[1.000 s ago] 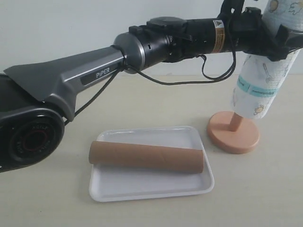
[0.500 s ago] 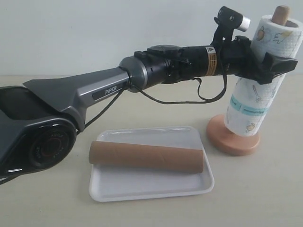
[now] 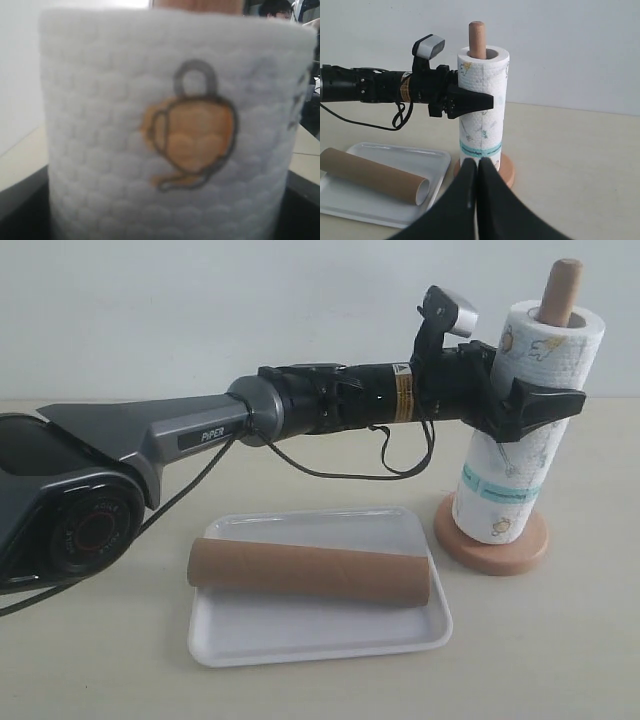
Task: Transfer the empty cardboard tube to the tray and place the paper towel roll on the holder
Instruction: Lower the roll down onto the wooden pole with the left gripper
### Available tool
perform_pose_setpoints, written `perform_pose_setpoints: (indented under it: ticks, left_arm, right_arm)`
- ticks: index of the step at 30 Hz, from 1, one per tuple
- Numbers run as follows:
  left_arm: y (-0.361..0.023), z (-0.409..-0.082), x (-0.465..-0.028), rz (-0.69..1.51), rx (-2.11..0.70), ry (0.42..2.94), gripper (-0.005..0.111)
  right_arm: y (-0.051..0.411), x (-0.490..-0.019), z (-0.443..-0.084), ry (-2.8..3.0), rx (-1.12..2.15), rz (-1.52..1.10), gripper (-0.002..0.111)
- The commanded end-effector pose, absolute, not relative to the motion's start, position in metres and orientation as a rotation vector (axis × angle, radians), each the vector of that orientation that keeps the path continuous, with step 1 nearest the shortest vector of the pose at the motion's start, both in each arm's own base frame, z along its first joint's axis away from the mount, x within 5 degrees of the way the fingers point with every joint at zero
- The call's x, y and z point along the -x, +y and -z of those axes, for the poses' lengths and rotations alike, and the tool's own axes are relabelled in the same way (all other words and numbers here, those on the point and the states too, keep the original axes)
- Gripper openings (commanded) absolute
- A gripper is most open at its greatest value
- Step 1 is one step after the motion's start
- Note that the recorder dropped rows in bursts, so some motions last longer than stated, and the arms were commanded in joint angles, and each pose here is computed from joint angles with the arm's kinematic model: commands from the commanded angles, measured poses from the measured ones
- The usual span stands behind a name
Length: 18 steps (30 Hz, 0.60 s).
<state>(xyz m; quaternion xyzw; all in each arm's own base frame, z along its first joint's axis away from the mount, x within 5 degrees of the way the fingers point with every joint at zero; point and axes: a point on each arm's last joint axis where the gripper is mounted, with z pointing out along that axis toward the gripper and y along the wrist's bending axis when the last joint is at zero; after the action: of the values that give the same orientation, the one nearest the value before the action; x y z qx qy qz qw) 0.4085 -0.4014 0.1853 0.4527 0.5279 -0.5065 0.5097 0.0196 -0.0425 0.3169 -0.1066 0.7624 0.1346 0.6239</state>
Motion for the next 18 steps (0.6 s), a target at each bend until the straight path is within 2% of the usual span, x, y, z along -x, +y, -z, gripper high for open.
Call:
perform_pose_setpoints:
  ticks: [1, 2, 5, 7, 15, 18]
  left_arm:
    - [-0.4012, -0.1926, -0.4044, 1.263, -1.099, 1.224, 0.016]
    - [-0.4012, -0.1932, -0.4044, 1.276, -1.090, 1.234, 0.024]
    - [-0.4012, -0.1936, -0.4036, 1.356, -1.046, 1.292, 0.060]
    - [-0.4012, -0.1944, -0.4017, 1.375, -1.057, 1.276, 0.064]
    - [-0.4011, -0.1951, -0.4001, 1.391, -1.065, 1.262, 0.065]
    - [-0.4011, -0.1951, -0.4001, 1.391, -1.065, 1.262, 0.075]
  right_arm:
    - [-0.0439, -0.0183, -0.3190, 1.735, 0.244, -0.308, 0.000]
    - [-0.0439, -0.0183, -0.3190, 1.735, 0.244, -0.308, 0.000]
    - [-0.0439, -0.0183, -0.3190, 1.735, 0.244, -0.308, 0.000]
    - [-0.0439, -0.0183, -0.3190, 1.735, 0.244, -0.308, 0.000]
    - [-0.0439, -0.0183, -0.3190, 1.735, 0.244, -0.308, 0.000]
    - [-0.0439, -0.0183, -0.3190, 1.735, 0.244, -0.308, 0.000]
